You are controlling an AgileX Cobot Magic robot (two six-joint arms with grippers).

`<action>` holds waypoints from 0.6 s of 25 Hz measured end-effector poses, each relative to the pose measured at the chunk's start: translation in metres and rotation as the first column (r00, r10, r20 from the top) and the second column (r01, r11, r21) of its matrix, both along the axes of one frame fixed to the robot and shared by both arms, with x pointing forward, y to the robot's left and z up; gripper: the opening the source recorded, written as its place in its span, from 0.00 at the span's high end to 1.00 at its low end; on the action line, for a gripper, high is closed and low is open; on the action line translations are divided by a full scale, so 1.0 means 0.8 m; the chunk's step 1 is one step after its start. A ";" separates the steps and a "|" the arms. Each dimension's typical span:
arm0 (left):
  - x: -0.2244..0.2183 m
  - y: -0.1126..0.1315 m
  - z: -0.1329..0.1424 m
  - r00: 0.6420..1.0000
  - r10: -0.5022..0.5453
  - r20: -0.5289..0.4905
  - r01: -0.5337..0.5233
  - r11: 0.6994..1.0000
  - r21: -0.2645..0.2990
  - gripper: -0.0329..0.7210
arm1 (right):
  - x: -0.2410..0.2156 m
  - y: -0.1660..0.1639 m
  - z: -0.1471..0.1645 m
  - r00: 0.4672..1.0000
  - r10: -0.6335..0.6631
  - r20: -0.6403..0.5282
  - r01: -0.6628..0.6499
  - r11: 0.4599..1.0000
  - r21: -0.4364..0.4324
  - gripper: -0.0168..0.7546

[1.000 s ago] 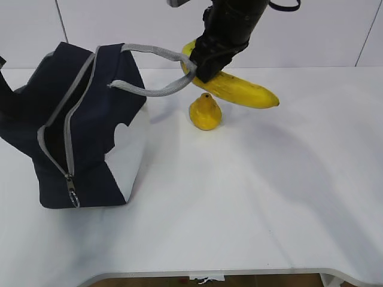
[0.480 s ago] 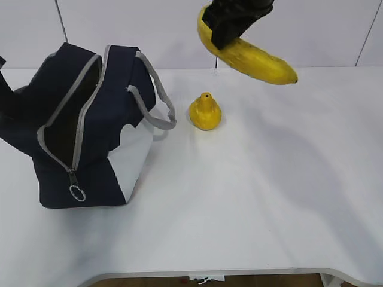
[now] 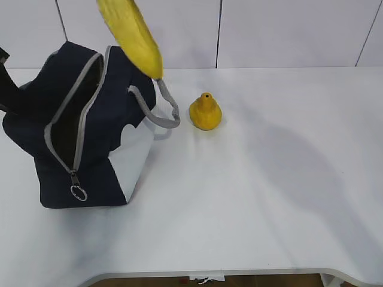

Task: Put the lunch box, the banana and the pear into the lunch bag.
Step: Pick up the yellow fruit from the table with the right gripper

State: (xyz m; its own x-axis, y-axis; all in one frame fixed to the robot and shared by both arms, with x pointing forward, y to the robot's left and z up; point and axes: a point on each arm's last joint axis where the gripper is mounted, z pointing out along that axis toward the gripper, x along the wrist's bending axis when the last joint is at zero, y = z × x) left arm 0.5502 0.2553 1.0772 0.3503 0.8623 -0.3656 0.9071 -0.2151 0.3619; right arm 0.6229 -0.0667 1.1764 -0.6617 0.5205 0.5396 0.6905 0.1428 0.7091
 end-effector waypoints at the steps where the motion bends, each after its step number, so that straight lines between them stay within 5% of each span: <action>1: 0.000 0.000 0.000 1.000 0.000 0.000 0.000 1.000 -0.001 0.96 | 0.001 0.002 0.005 1.000 -0.011 -0.003 0.011 0.999 0.054 0.65; 7: 0.000 0.000 0.000 1.000 0.000 0.000 0.000 1.000 -0.001 0.96 | 0.024 0.021 -0.007 0.992 -0.027 -0.123 0.063 0.953 0.296 0.65; 15: 0.000 0.000 0.000 1.000 0.000 0.000 0.000 1.000 -0.002 0.96 | 0.048 0.056 -0.061 0.976 0.021 -0.217 0.068 0.917 0.393 0.65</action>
State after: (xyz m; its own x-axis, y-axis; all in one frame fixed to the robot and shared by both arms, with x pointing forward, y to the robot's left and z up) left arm 0.5502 0.2551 1.0773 0.3499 0.8616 -0.3676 0.9072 -0.2138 0.3624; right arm 0.6611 -0.0218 1.1272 -0.4986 0.2486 0.8304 0.8306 -0.1370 0.5397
